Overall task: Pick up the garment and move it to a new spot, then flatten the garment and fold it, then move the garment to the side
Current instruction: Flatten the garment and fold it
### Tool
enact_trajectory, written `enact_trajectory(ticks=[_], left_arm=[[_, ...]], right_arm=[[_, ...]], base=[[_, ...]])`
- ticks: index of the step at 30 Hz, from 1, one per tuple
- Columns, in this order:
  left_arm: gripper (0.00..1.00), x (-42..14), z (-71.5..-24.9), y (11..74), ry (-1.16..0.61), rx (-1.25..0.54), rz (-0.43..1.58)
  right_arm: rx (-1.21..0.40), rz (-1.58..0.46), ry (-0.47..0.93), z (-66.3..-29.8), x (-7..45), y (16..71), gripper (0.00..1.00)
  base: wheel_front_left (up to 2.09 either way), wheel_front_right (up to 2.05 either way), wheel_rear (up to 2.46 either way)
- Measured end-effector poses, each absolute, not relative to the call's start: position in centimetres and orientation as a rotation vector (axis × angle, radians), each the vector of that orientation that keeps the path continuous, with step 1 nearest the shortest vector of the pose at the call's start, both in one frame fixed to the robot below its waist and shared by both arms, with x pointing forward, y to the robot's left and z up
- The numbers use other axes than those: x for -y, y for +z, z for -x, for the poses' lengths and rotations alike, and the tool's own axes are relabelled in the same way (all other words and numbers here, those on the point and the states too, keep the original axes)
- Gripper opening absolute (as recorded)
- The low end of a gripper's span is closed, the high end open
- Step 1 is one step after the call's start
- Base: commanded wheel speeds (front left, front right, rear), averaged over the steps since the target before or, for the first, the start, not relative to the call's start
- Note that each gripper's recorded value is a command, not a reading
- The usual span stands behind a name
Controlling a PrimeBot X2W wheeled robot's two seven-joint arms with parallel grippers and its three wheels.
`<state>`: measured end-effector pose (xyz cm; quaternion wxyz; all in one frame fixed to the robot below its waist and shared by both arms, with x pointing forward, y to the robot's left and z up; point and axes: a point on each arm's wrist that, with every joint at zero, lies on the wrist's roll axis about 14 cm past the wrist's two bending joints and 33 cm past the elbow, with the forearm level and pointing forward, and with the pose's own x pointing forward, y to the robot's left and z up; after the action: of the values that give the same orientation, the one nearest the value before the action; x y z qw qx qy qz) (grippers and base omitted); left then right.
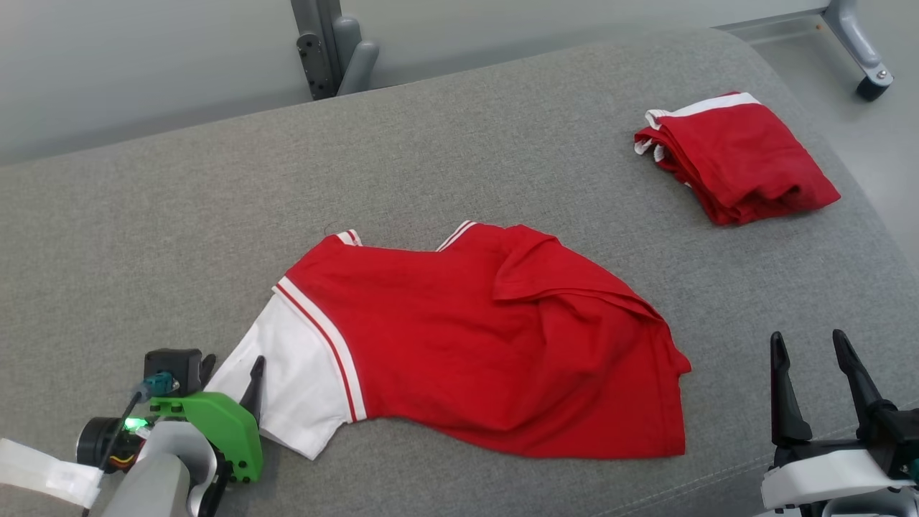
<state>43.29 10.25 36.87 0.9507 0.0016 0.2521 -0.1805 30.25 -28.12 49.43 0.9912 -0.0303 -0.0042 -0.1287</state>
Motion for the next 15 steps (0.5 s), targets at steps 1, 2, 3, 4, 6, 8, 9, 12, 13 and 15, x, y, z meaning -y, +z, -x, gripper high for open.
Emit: enact_trajectory(ticks=[1,2,3,4,6,8,9,12,13,15], left_arm=[[1.00,-10.3,-43.4,36.6,-0.367,-0.528,0.000],[1.00,-10.3,-43.5,36.4,-0.372,-0.542,-0.008],[1.00,-10.3,-43.5,36.2,-0.375,-0.557,-0.010],[1.00,-10.3,-43.5,36.0,-0.376,-0.573,-0.006],[0.00,-10.1,-43.3,35.6,-0.379,-0.610,0.017],[0.00,-8.5,-42.7,35.6,-0.408,-0.655,0.080],[0.00,-7.7,-42.3,35.8,-0.423,-0.669,0.131],[0.00,-5.5,-41.6,37.7,-0.473,-0.660,0.303],[0.00,-5.0,-41.7,38.8,-0.483,-0.632,0.377],[0.00,-4.4,-42.5,42.0,-0.509,-0.556,0.513]], right_arm=[[0.004,0.059,-0.261,-30.3,28.2,49.3,1.00],[0.002,0.057,-0.264,-30.3,28.3,49.2,1.00],[-0.001,0.056,-0.264,-30.4,28.3,49.1,1.00],[-0.003,0.052,-0.263,-30.6,28.3,49.1,1.00],[-0.009,0.049,-0.257,-30.8,28.1,48.9,1.00],[-0.010,0.047,-0.251,-31.1,27.9,48.8,1.00],[-0.007,0.047,-0.248,-31.3,27.9,48.9,1.00],[-0.003,0.048,-0.242,-31.8,27.8,48.9,1.00],[-0.005,0.047,-0.241,-31.9,27.7,48.9,1.00],[-0.004,0.049,-0.239,-32.1,27.8,48.9,1.00]], base=[[0.00,0.00,0.00],[0.00,0.00,0.00],[0.00,0.00,0.00],[0.00,0.00,0.00],[0.00,0.00,0.00],[0.00,0.00,0.00],[0.00,0.00,0.00],[0.00,0.00,0.00],[0.00,0.00,0.00],[0.00,0.00,0.00]])
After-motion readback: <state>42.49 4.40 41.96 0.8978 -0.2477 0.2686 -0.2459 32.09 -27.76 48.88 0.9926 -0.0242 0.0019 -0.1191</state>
